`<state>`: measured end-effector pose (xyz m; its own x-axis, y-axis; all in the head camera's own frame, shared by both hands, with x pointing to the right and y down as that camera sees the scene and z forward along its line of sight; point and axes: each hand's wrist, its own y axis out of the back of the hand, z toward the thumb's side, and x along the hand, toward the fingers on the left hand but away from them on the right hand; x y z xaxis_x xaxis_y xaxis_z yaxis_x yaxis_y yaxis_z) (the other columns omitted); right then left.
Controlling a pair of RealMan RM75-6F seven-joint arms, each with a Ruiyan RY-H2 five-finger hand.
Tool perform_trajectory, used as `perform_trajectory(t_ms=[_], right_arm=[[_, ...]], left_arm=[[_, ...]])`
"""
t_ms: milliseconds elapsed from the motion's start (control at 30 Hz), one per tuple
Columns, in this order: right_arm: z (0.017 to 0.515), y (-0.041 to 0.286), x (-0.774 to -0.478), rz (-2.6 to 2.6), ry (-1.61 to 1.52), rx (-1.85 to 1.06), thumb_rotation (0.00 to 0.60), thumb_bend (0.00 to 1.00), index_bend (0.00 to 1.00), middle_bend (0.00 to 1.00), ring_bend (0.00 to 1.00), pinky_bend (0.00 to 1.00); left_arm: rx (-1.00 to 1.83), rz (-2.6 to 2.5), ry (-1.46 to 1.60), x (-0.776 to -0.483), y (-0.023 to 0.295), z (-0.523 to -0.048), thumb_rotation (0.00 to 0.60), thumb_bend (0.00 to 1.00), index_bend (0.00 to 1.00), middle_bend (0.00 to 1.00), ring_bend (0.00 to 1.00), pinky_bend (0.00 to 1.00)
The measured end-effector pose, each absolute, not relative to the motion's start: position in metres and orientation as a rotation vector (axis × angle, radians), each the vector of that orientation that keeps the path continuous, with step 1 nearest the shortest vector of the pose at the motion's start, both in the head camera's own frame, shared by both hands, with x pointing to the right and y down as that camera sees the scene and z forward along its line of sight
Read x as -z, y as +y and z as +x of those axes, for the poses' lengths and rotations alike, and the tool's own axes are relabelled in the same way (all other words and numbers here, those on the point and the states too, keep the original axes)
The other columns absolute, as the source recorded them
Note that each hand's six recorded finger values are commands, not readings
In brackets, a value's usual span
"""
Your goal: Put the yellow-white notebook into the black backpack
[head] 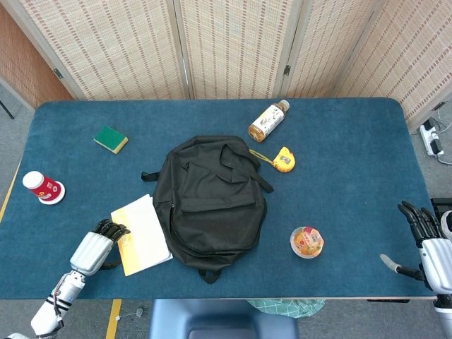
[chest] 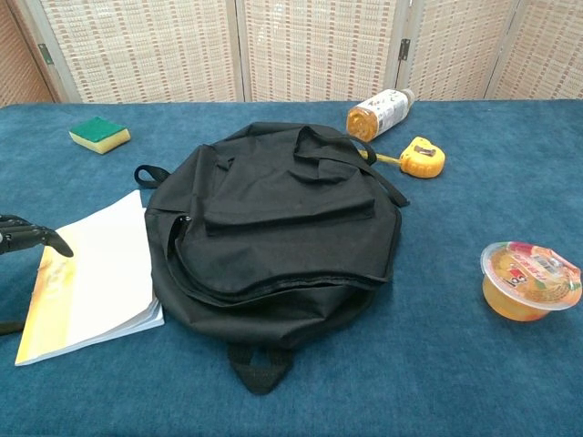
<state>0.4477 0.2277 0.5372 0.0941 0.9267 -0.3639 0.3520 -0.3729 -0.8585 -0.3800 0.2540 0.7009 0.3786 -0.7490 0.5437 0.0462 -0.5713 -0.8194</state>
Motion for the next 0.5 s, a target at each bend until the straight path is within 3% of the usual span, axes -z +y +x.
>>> perform_trajectory(t_ms=[500], right_arm=[[0.449,0.226,-0.539,-1.786,-1.257,-1.28,0.6,0.19,0.0,0.08,0.09,0.01]], left_arm=[[1.284,-1.908,0.628,-0.716,0.244,-0.374,0.6,0.12,0.32,0.29,0.25,0.19]])
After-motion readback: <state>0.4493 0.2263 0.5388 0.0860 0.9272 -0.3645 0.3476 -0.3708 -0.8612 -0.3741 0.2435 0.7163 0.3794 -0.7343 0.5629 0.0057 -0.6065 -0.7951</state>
